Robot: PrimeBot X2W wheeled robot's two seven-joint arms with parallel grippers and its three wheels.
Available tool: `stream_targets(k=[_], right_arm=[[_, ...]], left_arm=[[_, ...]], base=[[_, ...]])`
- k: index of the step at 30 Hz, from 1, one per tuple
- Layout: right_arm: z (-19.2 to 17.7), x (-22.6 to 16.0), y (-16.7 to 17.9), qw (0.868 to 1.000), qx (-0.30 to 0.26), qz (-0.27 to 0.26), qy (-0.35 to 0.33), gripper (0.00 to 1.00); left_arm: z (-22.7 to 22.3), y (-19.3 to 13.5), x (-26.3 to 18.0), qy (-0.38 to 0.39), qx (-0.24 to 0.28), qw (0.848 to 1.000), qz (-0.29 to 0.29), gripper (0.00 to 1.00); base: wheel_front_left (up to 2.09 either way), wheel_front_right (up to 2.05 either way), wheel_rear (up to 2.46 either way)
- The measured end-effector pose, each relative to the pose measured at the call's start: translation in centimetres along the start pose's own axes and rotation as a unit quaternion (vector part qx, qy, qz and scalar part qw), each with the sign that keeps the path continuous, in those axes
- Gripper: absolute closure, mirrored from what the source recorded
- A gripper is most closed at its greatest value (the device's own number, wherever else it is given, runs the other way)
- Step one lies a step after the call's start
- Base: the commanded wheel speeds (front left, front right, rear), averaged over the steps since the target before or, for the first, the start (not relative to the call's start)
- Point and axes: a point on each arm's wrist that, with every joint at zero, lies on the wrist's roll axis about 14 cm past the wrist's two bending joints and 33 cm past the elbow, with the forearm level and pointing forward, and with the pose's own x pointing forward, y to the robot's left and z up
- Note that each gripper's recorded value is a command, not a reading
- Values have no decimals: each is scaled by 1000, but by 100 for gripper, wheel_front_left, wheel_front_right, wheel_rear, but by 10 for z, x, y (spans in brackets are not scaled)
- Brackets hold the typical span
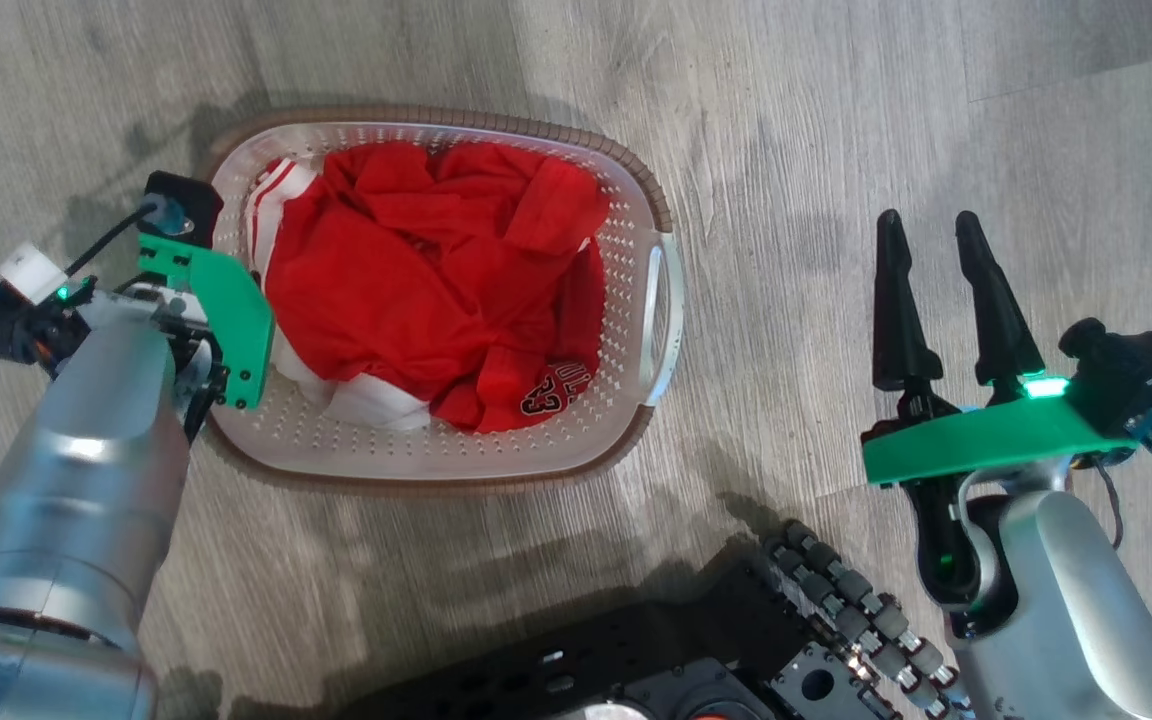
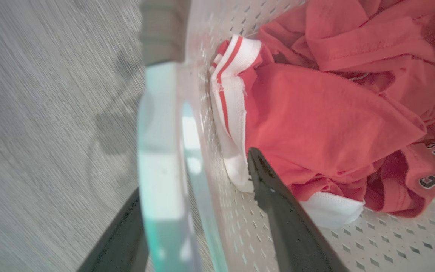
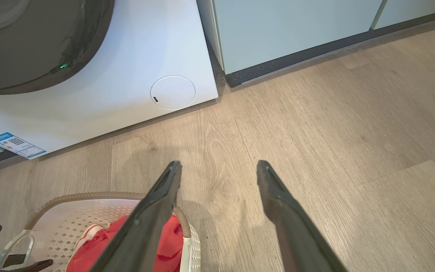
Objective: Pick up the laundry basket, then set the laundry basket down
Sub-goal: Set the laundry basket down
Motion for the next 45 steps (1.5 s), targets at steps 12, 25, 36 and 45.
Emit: stream_targets(k=[12,25,36,45], right_arm=[[-7,4,5,1000,4,8,7,0],[-13,10,18,1000,4,28,11,0],[-12,13,37,998,2,56,8,0],[-15,15,40,998,1,61,11,0]], left_arm=[[-3,0,0,10,-33,999,-7,100],[-10,15,-13,9,-141,990,20,100],[-17,27,-32,5,-225,973,61,100],[-27,30,-35,11,-258,964,72,100]], base=[[0,0,0],[0,0,0],[0,0,0],[0,0,0]])
